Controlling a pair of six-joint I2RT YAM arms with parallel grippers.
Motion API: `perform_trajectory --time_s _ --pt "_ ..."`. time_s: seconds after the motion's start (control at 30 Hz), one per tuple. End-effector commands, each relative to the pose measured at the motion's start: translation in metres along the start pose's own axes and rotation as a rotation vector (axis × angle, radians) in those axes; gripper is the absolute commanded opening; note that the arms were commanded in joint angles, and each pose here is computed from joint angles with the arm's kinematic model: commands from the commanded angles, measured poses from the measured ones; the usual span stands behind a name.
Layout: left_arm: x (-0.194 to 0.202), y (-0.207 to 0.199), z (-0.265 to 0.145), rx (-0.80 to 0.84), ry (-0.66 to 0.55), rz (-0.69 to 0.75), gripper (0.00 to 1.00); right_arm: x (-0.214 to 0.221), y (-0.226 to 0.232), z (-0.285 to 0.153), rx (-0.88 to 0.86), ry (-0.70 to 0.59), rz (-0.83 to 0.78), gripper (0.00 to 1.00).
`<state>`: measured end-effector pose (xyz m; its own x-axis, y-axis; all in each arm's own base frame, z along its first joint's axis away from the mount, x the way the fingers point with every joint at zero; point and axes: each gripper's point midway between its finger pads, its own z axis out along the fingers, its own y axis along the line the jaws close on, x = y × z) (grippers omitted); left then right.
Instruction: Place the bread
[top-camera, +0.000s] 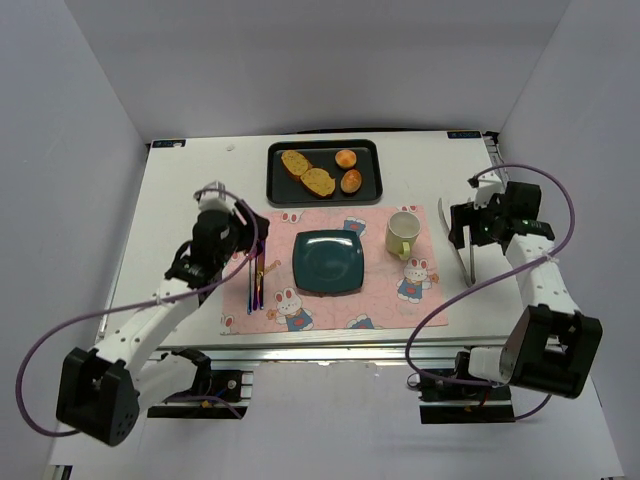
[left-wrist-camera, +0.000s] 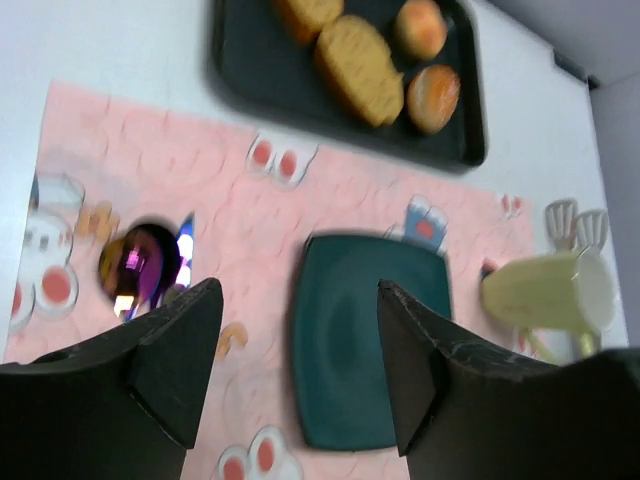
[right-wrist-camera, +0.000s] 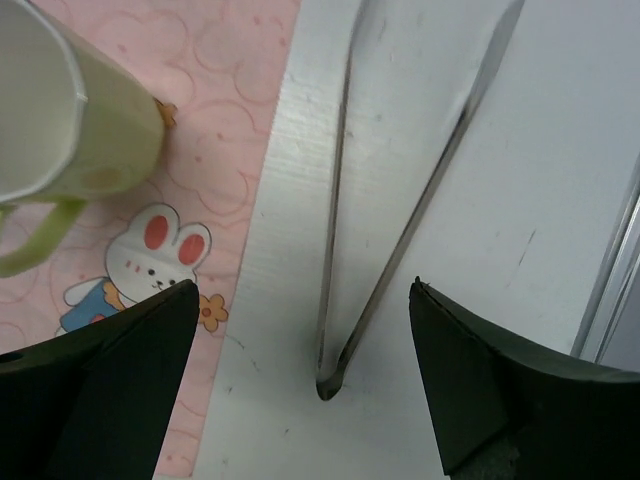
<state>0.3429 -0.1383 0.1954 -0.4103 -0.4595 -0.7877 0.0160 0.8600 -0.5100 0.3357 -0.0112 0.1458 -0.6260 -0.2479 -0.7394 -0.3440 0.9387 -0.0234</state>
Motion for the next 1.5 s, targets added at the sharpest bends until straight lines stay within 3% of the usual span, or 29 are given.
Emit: perform_trajectory --time_s 0.0,0.2,0.33,0.43,0.73,0.83,0.93,1.03,1.17,1.2,1.47 --pt "0.038 0.031 -0.016 -0.055 0.037 -0.072 0.73 0.029 -0.02 0.004 0.117 0.113 0.086 0.89" --pt "0.044 0.042 -0.029 -0.064 0.005 -0.115 0.73 0.059 -0.044 0.023 0.235 0.195 0.088 0.89" --pt "0.042 0.044 -0.026 -0.084 0.016 -0.085 0.74 0.076 -0.039 0.046 0.172 0.247 0.105 0.89" --pt "0.041 0.043 -0.022 -0.087 0.021 -0.073 0.74 0.089 -0.031 0.07 0.106 0.304 0.195 0.82" --pt "0.041 0.044 -0.019 -0.103 0.024 -0.063 0.74 0.116 -0.027 0.096 0.081 0.354 0.242 0.6" --pt "0.04 0.044 -0.019 -0.102 0.023 -0.062 0.74 0.118 -0.024 0.096 0.06 0.36 0.231 0.21" --pt "0.035 0.041 -0.021 -0.099 0.014 -0.059 0.74 0.068 -0.031 0.081 0.051 0.241 0.166 0.06" --pt "0.032 0.039 -0.022 -0.091 0.007 -0.061 0.74 -0.006 -0.031 0.061 -0.007 0.086 0.05 0.09" --pt "0.033 0.038 -0.022 -0.087 0.01 -0.069 0.74 -0.095 0.004 0.034 -0.182 -0.078 -0.081 0.32" --pt "0.032 0.038 -0.022 -0.086 0.009 -0.077 0.74 -0.143 0.028 0.02 -0.25 -0.167 -0.167 0.36" --pt "0.028 0.038 -0.024 -0.097 0.001 -0.092 0.74 -0.19 0.143 0.044 -0.443 -0.196 -0.373 0.39"
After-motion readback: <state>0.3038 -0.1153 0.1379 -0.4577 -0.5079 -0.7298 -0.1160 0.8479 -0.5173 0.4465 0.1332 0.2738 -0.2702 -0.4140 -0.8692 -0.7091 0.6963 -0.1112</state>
